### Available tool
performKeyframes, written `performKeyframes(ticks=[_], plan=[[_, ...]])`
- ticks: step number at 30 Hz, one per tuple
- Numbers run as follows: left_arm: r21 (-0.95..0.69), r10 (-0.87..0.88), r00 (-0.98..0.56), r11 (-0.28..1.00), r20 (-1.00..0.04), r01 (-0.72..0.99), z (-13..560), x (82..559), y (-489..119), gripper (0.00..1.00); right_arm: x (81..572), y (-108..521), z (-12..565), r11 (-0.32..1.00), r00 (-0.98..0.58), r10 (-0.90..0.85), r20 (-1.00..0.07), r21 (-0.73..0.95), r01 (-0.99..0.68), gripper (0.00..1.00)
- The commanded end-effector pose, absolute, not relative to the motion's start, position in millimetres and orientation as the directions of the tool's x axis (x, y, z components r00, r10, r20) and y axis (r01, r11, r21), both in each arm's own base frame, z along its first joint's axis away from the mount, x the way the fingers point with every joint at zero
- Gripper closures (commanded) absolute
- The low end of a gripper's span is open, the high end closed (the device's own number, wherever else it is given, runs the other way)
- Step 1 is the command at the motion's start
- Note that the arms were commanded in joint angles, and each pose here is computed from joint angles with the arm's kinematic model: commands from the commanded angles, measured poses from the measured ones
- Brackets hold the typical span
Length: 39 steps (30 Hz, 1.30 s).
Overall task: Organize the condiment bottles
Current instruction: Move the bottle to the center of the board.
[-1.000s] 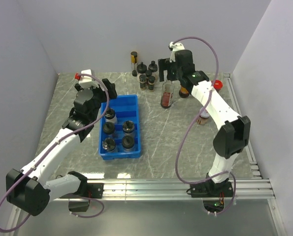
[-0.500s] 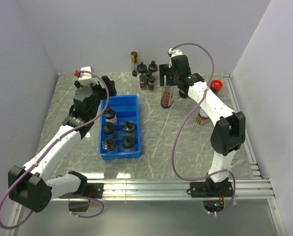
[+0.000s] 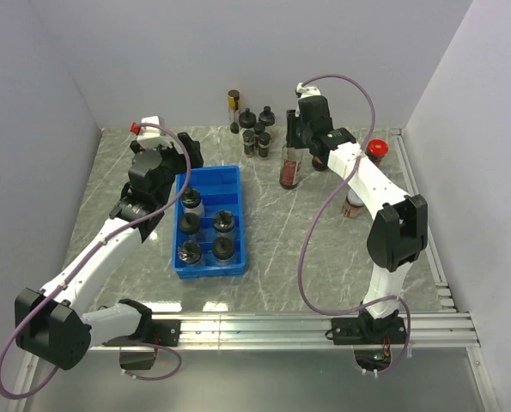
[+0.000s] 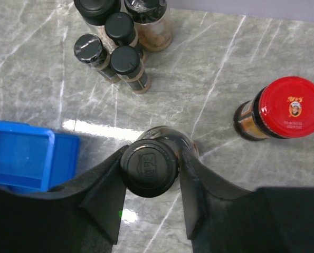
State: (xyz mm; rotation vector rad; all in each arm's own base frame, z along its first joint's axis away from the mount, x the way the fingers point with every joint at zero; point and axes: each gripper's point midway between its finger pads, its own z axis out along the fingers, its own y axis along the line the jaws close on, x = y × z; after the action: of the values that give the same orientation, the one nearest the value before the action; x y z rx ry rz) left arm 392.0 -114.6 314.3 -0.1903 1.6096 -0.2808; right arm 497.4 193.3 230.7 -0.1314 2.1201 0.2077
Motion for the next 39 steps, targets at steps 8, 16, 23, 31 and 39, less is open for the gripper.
performKeyframes(ticks=[8, 16, 23, 31, 39], plan=[[-0.329, -0.331, 0.006, 0.941, -0.944, 0.076, 344.4, 390.6, -113.0, 0.01, 495.6, 188.1, 264.2, 0.983, -0.459, 0.037, -0.888, 0.116, -0.145, 1.0], [-0.319, -0.32, 0.017, 0.946, -0.947, 0.062, 348.1, 395.4, -110.9, 0.01, 453.2, 161.7, 312.2, 0.987, -0.413, 0.086, -0.906, 0.135, -0.09, 1.0], [-0.306, -0.308, 0.056, 0.951, -0.95, 0.049, 361.8, 412.6, -108.8, 0.01, 399.8, 137.7, 308.3, 0.986, -0.45, 0.119, -0.885, 0.158, -0.051, 1.0], [-0.326, -0.333, 0.084, 0.942, -0.939, 0.082, 376.9, 431.9, -119.8, 0.01, 337.8, 81.2, 295.8, 0.977, -0.417, 0.201, -0.887, 0.151, 0.15, 1.0], [-0.34, -0.348, 0.072, 0.935, -0.935, 0.103, 374.3, 443.0, -128.7, 0.01, 308.8, 46.3, 279.1, 0.952, -0.414, 0.222, -0.883, 0.105, 0.286, 1.0]])
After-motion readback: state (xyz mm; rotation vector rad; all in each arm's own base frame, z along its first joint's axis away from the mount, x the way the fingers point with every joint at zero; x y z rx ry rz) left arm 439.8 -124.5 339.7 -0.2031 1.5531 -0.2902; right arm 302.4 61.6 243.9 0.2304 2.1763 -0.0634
